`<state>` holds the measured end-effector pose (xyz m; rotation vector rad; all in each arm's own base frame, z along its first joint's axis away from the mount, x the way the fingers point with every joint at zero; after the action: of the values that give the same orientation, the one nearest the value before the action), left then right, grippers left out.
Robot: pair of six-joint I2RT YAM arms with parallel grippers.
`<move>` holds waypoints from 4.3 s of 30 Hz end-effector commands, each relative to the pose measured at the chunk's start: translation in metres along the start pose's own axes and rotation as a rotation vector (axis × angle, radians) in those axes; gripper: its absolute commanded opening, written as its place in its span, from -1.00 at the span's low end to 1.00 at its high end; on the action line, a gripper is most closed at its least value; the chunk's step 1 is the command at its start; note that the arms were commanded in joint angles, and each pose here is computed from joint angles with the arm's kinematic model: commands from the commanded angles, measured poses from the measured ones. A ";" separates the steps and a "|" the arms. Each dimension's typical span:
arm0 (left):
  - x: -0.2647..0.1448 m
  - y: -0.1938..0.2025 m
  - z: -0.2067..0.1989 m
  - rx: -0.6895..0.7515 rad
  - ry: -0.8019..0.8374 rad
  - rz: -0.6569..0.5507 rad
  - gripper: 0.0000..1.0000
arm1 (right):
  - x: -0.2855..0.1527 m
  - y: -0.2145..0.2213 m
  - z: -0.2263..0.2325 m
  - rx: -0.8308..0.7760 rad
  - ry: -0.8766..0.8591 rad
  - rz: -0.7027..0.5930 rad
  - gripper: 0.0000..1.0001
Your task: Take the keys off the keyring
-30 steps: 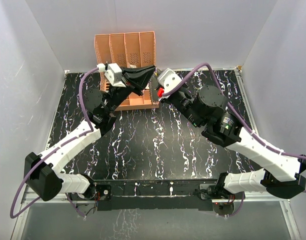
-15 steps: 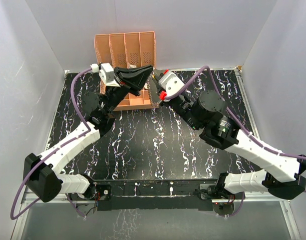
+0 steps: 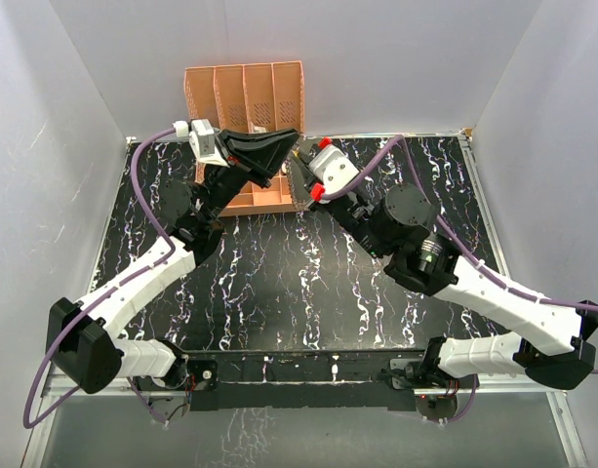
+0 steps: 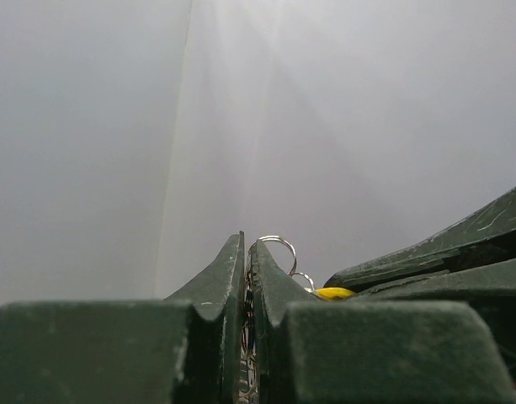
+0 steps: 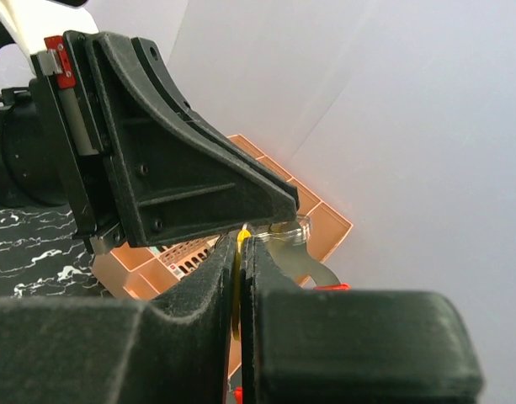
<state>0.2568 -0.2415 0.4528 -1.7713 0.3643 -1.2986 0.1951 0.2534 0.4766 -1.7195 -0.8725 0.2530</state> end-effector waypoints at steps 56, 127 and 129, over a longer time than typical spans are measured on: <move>-0.015 0.020 0.070 0.255 -0.103 0.081 -0.52 | -0.031 0.008 -0.024 0.062 -0.012 0.036 -1.00; -0.026 0.060 -0.007 -0.036 0.584 0.088 -0.12 | -0.039 0.002 -0.021 0.103 -0.050 -0.020 -1.00; -0.028 0.061 -0.007 -0.029 0.573 0.094 -0.12 | -0.039 0.002 -0.021 0.103 -0.049 -0.022 -1.00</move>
<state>0.2700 -0.2656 0.3797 -1.4313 0.8414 -1.6683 0.1840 0.2190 0.4454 -1.6882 -0.8465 0.4406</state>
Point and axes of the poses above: each gripper's point midway between its finger pads, its own x axis out along the fingers, its own z axis along the line the jaws close on, y = z × x, the point moved 7 cm from there along -x, back along the fingers, and after that the axes turned 7 degrees about x, right-handed, at the moved point
